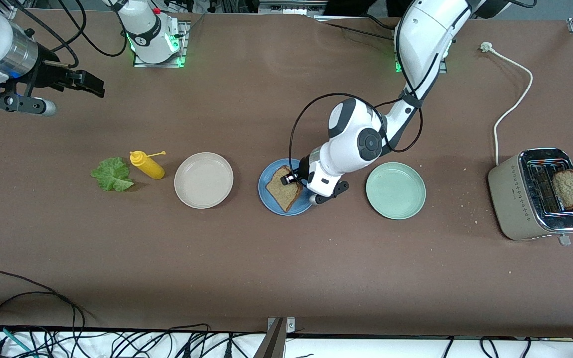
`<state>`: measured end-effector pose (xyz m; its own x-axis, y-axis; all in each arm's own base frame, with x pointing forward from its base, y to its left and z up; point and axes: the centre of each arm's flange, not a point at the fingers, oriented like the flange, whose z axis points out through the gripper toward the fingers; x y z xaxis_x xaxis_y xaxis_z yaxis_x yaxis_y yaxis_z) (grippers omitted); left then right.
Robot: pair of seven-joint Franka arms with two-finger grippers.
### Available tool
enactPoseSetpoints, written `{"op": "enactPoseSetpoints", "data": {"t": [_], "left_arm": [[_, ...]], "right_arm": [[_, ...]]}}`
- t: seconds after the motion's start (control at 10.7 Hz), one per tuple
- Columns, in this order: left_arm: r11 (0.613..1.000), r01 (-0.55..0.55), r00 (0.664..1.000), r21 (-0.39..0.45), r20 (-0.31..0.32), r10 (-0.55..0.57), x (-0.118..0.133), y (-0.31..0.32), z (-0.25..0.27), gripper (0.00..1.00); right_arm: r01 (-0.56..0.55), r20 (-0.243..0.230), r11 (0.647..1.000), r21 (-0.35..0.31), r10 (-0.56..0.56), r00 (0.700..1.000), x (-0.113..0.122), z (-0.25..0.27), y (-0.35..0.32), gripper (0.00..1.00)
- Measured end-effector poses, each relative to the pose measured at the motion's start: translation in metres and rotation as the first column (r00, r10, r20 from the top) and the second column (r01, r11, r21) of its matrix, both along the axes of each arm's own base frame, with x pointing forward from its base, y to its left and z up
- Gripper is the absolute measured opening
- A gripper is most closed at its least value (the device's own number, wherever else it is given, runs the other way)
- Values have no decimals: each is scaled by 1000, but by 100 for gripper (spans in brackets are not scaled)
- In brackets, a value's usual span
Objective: Make sandwich in blue plate with both arms
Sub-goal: 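Lower the bread onto the blue plate and open the left gripper, then withdraw the left gripper while the right gripper reaches the lettuce leaf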
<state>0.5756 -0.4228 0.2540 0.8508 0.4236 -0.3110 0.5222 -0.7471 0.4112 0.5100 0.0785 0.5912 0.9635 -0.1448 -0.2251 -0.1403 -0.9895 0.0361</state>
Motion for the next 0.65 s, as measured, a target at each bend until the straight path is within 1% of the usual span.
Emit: {"op": "enactPoseSetpoints", "data": {"t": [0.09, 0.28, 0.37, 0.47, 0.56, 0.65], "left_arm": [[1000, 0, 1000, 8, 2, 0, 2, 4, -1, 63], [995, 63, 997, 75, 34, -66, 5, 11, -4, 88], [989, 99, 993, 112, 52, -105, 5, 12, -5, 89], [984, 119, 990, 134, 57, -127, 6, 14, -5, 95], [980, 135, 989, 149, 48, -143, 6, 17, -6, 96], [967, 174, 982, 184, 40, -184, 6, 20, -7, 97]], "right_arm": [[1, 14, 1000, 2, -1, 1000, 2, 0, 0, 100], [3, 36, 1000, 6, -3, 999, 7, -1, 0, 100], [4, 39, 1000, 7, -4, 999, 8, -2, 0, 100], [5, 39, 1000, 7, -5, 999, 9, -2, 0, 100], [5, 39, 1000, 7, -5, 999, 9, -3, -1, 100], [5, 39, 1000, 7, -5, 999, 9, -3, -1, 100]]}}
